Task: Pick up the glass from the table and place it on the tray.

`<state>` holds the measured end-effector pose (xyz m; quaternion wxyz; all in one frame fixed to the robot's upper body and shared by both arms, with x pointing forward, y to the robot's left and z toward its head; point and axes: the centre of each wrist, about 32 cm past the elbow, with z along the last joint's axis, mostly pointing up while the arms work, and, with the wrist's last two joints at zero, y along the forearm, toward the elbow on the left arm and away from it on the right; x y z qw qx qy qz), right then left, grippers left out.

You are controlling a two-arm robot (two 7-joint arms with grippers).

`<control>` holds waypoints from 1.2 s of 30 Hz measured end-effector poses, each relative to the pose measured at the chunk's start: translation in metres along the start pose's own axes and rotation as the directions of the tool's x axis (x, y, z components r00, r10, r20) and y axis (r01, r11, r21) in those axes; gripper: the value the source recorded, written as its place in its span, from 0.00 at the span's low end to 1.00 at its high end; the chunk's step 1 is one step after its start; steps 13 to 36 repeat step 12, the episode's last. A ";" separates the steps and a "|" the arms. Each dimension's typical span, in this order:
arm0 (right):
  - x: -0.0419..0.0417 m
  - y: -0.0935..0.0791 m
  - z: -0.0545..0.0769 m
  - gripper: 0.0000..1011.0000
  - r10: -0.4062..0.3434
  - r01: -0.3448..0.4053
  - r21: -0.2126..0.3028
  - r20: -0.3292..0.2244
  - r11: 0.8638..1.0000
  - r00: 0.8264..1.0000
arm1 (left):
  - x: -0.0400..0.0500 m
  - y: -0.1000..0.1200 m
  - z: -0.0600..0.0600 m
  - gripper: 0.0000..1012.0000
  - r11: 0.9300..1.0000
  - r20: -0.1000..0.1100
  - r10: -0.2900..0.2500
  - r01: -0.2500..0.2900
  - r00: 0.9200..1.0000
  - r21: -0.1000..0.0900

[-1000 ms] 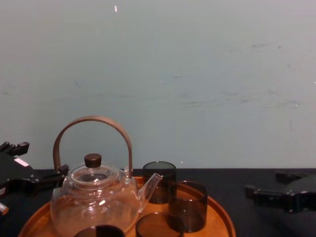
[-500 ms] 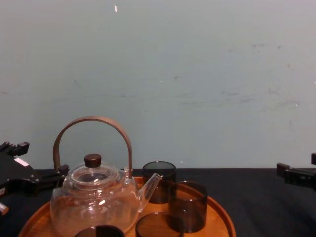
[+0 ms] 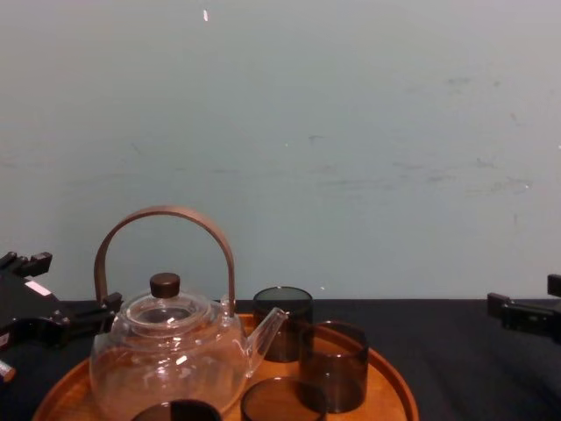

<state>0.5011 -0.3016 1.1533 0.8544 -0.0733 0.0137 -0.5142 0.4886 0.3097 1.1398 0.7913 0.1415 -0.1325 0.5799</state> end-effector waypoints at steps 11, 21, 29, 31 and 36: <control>0.0000 0.000 0.000 0.99 0.003 -0.003 -0.003 0.000 1.000 1.000 | 0.0000 0.000 0.000 1.00 1.000 0.000 0.000 0.000 1.000 0.000; 0.0000 0.000 0.000 0.99 0.003 -0.003 -0.003 0.000 1.000 1.000 | 0.0000 0.000 0.000 1.00 1.000 0.000 0.000 0.000 1.000 0.000; 0.0000 0.000 0.000 0.99 0.003 -0.003 -0.003 0.000 1.000 1.000 | 0.0000 0.000 0.000 1.00 1.000 0.000 0.000 0.000 1.000 0.000; 0.0000 0.000 0.000 0.99 0.003 -0.003 -0.003 0.000 1.000 1.000 | 0.0000 0.000 0.000 1.00 1.000 0.000 0.000 0.000 1.000 0.000; 0.0000 0.000 0.000 0.99 0.003 -0.003 -0.003 0.000 1.000 1.000 | 0.0000 0.000 0.000 1.00 1.000 0.000 0.000 0.000 1.000 0.000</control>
